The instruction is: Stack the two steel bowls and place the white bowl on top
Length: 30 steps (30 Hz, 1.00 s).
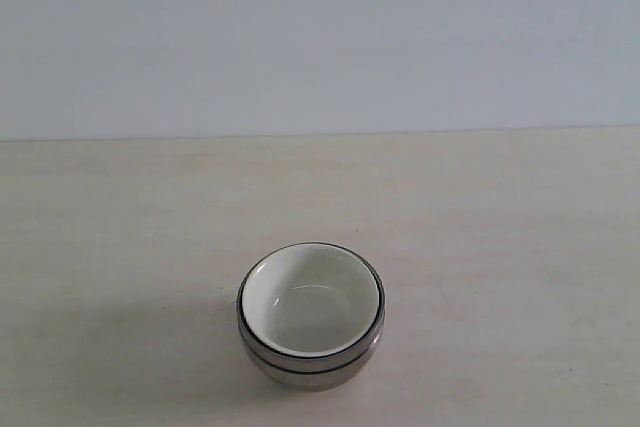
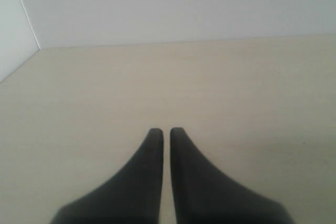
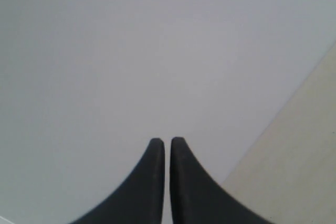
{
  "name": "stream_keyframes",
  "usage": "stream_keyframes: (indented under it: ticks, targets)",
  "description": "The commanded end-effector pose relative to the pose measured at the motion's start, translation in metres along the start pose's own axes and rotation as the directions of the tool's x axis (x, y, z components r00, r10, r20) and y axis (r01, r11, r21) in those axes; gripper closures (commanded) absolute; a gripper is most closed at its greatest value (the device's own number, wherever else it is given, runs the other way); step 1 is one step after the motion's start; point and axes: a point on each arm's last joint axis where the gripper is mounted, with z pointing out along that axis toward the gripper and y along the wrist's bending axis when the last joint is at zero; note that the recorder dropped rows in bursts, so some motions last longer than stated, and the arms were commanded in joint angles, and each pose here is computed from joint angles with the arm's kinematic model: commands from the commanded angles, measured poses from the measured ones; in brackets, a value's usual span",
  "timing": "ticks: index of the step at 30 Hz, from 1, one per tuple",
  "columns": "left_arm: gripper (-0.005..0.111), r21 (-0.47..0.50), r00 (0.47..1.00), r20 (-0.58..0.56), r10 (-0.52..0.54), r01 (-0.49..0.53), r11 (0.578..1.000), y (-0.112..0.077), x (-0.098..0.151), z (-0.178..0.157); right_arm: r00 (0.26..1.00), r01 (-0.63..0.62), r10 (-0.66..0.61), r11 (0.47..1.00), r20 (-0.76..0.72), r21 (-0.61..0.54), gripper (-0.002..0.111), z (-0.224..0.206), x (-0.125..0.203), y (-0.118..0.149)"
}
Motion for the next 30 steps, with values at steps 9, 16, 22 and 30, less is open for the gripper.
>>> stream_keyframes:
  ticks: [9, 16, 22, 30]
  targets:
    - [0.103, -0.002, 1.000, 0.000, -0.014, 0.014, 1.000, 0.000, 0.001, 0.000, 1.000, -0.023, 0.023, 1.000, 0.007, 0.000, 0.108, 0.000, -0.001, 0.000]
    - [0.103, -0.002, 1.000, 0.000, -0.014, 0.014, 1.000, 0.000, 0.001, 0.000, 0.987, 0.151, -0.139, 0.974, -0.080, 0.171, 0.108, -0.002, 0.005, -0.016]
    - [0.103, -0.002, 1.000, 0.000, -0.014, 0.014, 1.000, 0.000, 0.001, 0.000, 0.862, 0.491, -0.434, 0.843, -0.261, 0.222, 0.108, -0.006, 0.011, -0.029]
    - [0.103, -0.002, 1.000, 0.000, -0.014, 0.014, 1.000, 0.000, 0.001, 0.000, 0.466, 0.872, -0.788, 0.486, -0.403, 0.057, 0.108, -0.008, 0.014, -0.034]
